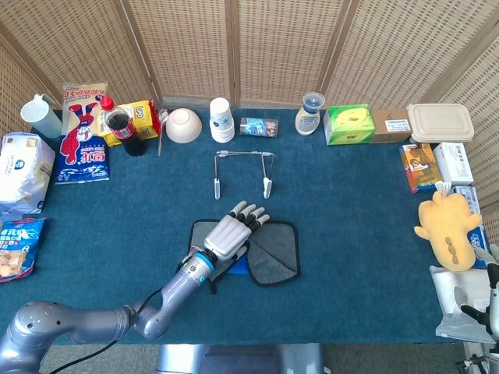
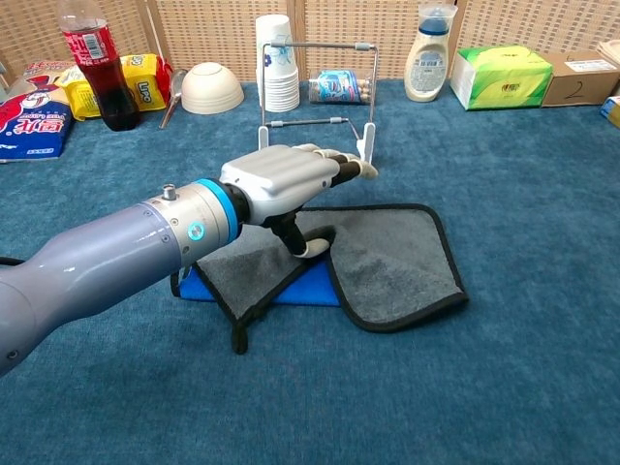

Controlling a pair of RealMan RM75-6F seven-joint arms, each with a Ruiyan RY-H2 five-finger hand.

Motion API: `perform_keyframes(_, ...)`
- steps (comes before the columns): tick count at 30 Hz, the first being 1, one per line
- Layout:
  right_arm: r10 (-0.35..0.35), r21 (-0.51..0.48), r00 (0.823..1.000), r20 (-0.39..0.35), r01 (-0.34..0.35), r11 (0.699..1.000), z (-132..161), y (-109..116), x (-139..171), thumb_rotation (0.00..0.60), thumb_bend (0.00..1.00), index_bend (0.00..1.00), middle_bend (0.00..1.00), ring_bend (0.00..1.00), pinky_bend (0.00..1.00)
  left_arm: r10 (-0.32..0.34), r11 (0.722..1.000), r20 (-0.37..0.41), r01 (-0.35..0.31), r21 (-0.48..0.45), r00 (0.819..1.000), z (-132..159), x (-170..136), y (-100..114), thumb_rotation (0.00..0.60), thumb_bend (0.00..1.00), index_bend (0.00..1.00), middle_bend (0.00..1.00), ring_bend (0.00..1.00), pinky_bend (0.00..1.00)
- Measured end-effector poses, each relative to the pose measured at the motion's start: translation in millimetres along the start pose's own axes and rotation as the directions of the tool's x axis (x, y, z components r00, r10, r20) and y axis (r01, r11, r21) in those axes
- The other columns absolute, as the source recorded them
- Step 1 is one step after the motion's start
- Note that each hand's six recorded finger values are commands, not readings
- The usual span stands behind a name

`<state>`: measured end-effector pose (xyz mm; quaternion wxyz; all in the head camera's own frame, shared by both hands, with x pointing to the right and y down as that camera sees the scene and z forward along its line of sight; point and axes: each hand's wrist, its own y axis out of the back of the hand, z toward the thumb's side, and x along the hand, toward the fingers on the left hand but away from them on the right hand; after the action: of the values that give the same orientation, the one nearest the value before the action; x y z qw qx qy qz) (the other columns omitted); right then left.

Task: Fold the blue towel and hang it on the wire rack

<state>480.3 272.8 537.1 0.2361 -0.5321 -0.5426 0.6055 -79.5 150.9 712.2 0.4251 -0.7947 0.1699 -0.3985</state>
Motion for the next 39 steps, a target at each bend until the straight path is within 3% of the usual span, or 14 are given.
perform_keyframes(12,0.016,0.008,1.0,-0.018,-0.016,1.0,9,-6,-4,0.6,0.33,0.15,0.07,0.0,0.0,0.087,0.993,0.085,-0.08,-0.087,0.993,6,-23,23,0.6,0.12,0.13,0.04,0.0,0.0)
perform_keyframes(16,0.019,0.009,1.0,-0.025,-0.019,1.0,14,-8,-5,0.6,0.33,0.15,0.07,0.0,0.0,0.074,0.993,0.151,-0.059,-0.102,0.986,5,-41,28,0.6,0.12,0.15,0.04,0.0,0.0)
perform_keyframes(22,0.024,0.011,0.999,-0.028,-0.024,1.0,16,-9,-4,0.6,0.33,0.15,0.07,0.0,0.0,0.026,0.999,0.226,-0.014,-0.051,0.974,-3,-72,20,0.6,0.12,0.16,0.05,0.0,0.0)
perform_keyframes(27,0.027,0.01,0.999,-0.035,-0.027,1.0,18,-11,-5,0.6,0.33,0.15,0.07,0.0,0.0,0.021,1.0,0.23,-0.016,-0.024,0.973,-13,-93,11,0.6,0.12,0.17,0.05,0.0,0.0)
perform_keyframes(39,0.033,0.008,0.998,-0.056,-0.033,0.999,25,-12,-7,0.6,0.33,0.15,0.07,0.0,0.0,0.008,1.0,0.161,-0.006,-0.011,0.987,-39,-126,-12,0.6,0.12,0.17,0.05,0.0,0.0)
